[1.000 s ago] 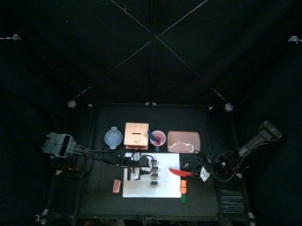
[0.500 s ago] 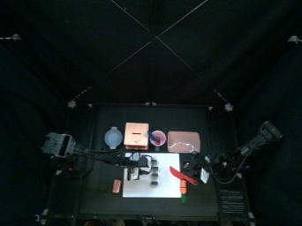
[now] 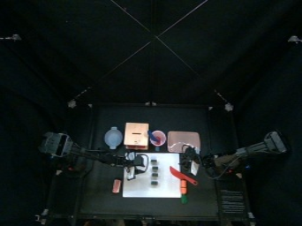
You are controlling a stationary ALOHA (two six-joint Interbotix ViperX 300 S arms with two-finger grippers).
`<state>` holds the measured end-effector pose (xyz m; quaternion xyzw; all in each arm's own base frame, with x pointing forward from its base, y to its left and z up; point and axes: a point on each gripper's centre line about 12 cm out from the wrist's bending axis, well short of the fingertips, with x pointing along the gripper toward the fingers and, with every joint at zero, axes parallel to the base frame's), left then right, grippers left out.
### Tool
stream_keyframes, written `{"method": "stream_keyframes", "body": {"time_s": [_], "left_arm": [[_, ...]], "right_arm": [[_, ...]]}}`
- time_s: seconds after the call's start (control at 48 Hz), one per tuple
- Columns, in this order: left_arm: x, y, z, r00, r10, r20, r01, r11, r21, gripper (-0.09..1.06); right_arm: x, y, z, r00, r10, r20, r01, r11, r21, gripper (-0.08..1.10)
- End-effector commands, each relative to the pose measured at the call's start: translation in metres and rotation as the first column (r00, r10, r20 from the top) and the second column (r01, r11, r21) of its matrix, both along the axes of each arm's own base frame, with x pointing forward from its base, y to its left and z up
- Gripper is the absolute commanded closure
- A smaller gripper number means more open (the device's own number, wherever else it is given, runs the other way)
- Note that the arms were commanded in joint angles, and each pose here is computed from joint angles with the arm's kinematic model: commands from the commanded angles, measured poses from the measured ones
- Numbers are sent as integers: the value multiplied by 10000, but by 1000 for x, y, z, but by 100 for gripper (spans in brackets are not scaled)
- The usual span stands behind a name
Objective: Place sushi on board then cut the sushi with the knife then place the pieces on the plate
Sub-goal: Place the 4 sushi pieces on the plate
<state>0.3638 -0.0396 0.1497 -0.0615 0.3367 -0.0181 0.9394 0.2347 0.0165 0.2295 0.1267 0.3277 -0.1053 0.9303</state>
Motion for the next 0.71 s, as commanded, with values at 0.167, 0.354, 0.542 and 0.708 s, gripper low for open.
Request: {"method": "stream_keyframes", "body": {"time_s": [0.167,0.354,0.542,0.708], "left_arm": [[-14,7,16,9964,361,769,-347,9992,-197,21],[-24,13,12,9937,650,915,-626,9976,-294,21],[-31,17,3,9944,791,700,-774,9966,-269,21],[-34,23,-1,9942,903,585,-893,9958,-202,21]], "right_arm": [[41,-12,-4,9997,48,246,-46,9999,-92,29],[64,-14,-14,9998,216,48,-215,9994,-268,29],[90,-21,-25,9996,282,6,-282,9994,-196,29],[112,-26,-39,9986,534,-57,-535,9982,-287,29]]}}
